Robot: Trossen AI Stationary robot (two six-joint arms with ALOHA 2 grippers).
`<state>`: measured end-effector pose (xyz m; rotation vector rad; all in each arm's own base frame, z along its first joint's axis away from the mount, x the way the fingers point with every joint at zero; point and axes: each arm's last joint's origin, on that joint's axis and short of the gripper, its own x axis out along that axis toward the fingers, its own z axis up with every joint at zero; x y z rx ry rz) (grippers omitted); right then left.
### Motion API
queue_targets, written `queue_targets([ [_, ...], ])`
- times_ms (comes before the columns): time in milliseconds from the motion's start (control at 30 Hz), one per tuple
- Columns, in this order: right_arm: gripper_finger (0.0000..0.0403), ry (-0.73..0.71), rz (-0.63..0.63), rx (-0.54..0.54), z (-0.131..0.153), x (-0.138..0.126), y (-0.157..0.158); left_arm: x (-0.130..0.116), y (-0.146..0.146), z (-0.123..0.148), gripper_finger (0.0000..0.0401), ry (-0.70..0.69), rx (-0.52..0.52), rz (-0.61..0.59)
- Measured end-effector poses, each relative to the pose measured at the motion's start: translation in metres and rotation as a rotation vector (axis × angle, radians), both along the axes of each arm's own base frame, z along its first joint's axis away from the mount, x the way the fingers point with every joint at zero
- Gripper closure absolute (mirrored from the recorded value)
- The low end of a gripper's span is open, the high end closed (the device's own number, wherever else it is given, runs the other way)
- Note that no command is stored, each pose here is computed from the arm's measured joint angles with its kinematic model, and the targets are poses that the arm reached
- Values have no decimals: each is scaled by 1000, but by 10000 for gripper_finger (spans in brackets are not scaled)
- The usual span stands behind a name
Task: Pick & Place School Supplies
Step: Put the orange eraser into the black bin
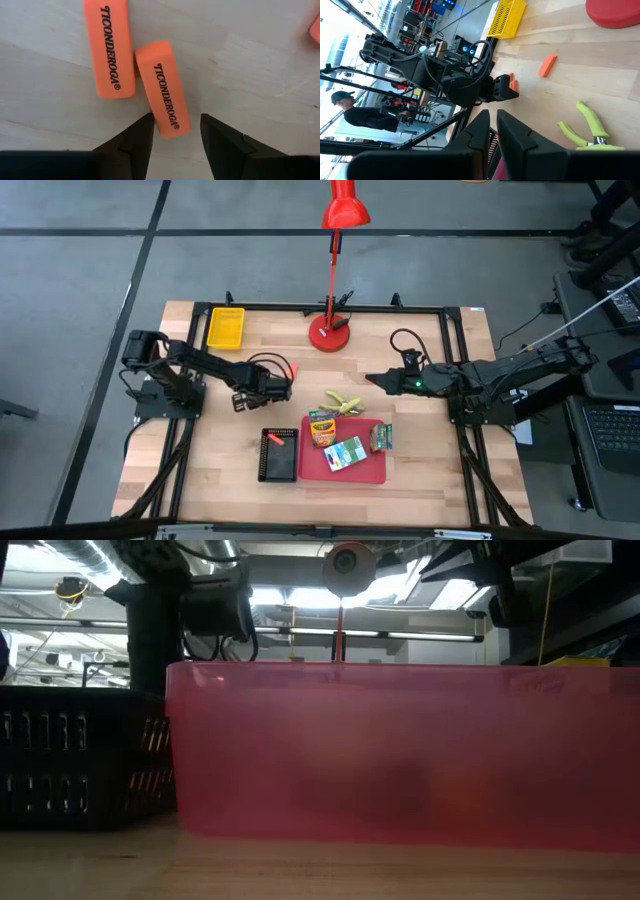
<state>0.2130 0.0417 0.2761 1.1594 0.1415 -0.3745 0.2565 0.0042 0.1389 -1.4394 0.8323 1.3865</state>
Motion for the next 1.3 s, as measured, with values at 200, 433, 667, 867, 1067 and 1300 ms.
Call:
queue_targets([
  [200, 362, 1, 0, -1, 0, 0, 0, -2, 8, -1, 282, 22, 37, -14],
  [433, 362, 1, -19, -18, 0, 0, -1, -3, 6, 2, 342, 32, 69, -128],
  [667, 362, 0, -22, -15, 0, 0, -1, -8, -9, 37, 341, -78, 53, -294],
  [867, 362, -3, -26, -5, 0, 0, -1, -21, -39, 102, 341, -335, 57, -641],
  [1067, 362, 0, -35, -21, 0, 0, -2, -38, -77, 116, 341, -408, 33, -944],
  [1300, 362, 3, -29, -18, 0, 1, -6, -20, -98, 90, 340, -354, -12, -1127],
])
